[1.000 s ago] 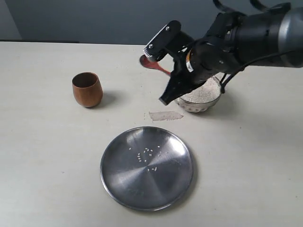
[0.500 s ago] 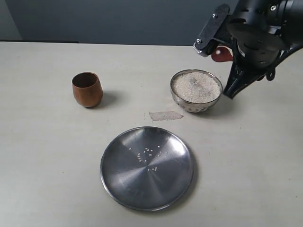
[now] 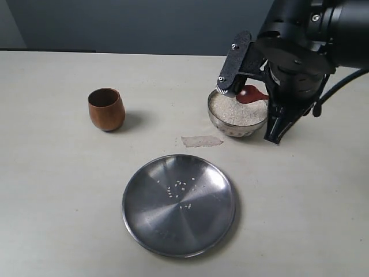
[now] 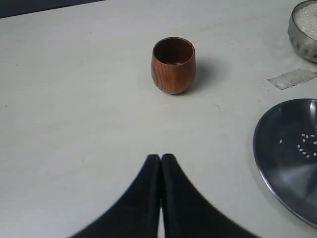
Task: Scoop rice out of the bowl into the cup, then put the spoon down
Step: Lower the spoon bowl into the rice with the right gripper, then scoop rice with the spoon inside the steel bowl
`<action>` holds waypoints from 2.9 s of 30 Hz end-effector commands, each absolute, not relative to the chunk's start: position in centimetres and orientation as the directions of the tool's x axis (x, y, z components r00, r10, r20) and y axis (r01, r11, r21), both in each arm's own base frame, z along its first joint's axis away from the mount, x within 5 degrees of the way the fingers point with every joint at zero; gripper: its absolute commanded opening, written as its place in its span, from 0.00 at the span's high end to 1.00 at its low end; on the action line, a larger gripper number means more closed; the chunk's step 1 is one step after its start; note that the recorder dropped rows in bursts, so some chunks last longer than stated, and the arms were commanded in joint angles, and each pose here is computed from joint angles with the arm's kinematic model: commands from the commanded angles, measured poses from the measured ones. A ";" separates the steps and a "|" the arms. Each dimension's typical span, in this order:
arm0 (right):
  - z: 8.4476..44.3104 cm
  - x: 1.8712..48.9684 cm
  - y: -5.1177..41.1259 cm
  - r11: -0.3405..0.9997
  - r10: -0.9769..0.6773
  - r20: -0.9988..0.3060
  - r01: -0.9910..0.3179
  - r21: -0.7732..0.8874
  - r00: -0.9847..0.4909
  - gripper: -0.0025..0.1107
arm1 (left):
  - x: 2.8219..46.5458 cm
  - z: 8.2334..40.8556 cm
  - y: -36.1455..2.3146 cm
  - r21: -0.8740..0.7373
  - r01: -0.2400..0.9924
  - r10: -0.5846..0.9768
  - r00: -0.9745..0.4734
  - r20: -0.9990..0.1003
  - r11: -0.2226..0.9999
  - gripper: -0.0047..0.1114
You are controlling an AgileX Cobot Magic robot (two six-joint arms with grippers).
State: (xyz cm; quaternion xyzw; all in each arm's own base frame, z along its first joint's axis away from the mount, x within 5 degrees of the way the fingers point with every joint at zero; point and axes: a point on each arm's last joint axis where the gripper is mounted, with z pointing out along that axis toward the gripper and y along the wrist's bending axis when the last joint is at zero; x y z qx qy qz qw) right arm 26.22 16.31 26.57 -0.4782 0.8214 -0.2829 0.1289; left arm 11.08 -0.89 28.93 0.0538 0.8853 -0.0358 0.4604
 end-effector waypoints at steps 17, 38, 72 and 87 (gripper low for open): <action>22.4 28.4 17.4 0.262 -0.857 0.195 -0.730 -0.631 -0.476 0.98 | 11.1 29.1 -0.9 -0.011 0.134 0.067 -0.565 -0.822 0.991 0.96; 20.2 29.4 18.1 0.563 -0.774 -0.062 -0.640 -0.523 -0.630 0.98 | 11.1 29.1 -0.9 -0.011 0.134 0.067 -0.565 -0.822 0.991 0.96; 19.7 28.9 19.0 0.830 -0.521 -0.238 -0.422 -0.364 -0.820 0.98 | 11.1 29.1 -0.9 -0.011 0.134 0.067 -0.565 -0.822 0.991 0.96; 21.0 28.6 18.8 0.871 -0.460 -0.293 -0.360 -0.335 -0.838 0.98 | 11.1 29.1 -0.9 -0.011 0.134 0.067 -0.565 -0.822 0.991 0.96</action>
